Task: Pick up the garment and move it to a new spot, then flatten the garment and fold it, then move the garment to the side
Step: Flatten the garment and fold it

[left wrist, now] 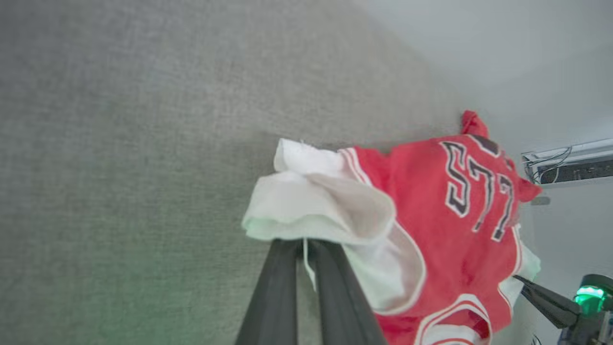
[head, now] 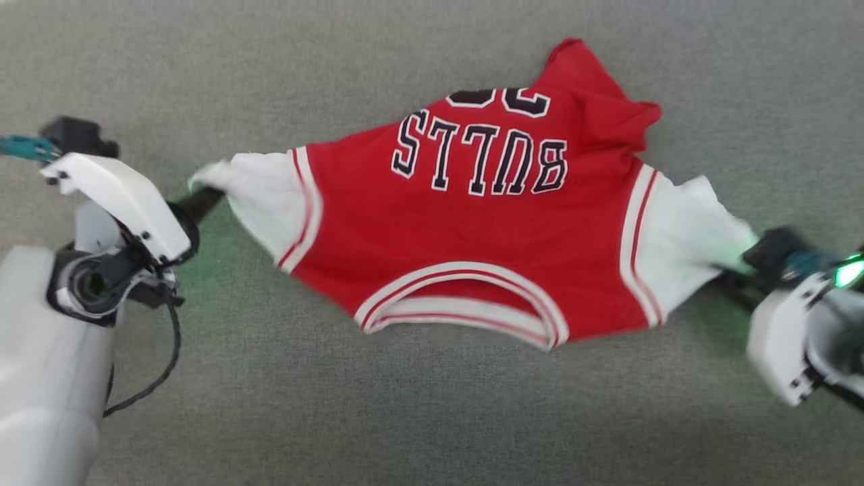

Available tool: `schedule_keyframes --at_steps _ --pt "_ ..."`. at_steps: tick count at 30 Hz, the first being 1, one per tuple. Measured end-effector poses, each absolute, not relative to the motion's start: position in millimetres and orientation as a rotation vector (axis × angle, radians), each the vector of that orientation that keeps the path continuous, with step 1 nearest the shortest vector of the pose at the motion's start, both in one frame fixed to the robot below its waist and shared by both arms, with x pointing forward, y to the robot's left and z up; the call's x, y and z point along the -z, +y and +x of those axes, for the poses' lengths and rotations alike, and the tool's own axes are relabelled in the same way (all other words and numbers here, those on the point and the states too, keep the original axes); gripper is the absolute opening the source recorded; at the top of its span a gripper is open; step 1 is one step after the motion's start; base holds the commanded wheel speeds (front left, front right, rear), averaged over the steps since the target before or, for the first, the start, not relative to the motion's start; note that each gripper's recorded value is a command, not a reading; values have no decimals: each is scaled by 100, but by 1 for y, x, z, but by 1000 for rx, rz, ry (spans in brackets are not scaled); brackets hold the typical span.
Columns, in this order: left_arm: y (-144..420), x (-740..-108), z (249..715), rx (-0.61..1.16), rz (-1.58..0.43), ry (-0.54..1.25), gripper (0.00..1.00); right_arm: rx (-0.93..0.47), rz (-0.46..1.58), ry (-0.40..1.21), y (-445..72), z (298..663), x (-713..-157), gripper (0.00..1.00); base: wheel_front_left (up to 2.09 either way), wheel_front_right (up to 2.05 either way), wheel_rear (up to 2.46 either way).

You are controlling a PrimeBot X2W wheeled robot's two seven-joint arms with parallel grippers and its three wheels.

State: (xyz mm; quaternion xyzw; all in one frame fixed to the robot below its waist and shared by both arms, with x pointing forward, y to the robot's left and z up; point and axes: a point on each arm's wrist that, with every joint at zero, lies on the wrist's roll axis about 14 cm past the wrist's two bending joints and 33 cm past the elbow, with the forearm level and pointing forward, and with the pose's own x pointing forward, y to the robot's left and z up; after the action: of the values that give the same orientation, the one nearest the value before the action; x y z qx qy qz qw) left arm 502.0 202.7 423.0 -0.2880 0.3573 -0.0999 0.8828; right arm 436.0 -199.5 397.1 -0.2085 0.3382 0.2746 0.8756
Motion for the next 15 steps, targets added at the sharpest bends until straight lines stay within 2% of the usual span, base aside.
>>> schedule_keyframes --at_steps 9,15 --pt "179 -491 497 359 -732 518 0 -457 -394 522 -219 451 -454 0 0 0 0" --pt "172 -506 499 385 -737 432 0 -401 -319 408 -219 466 -487 0 0 0 0"
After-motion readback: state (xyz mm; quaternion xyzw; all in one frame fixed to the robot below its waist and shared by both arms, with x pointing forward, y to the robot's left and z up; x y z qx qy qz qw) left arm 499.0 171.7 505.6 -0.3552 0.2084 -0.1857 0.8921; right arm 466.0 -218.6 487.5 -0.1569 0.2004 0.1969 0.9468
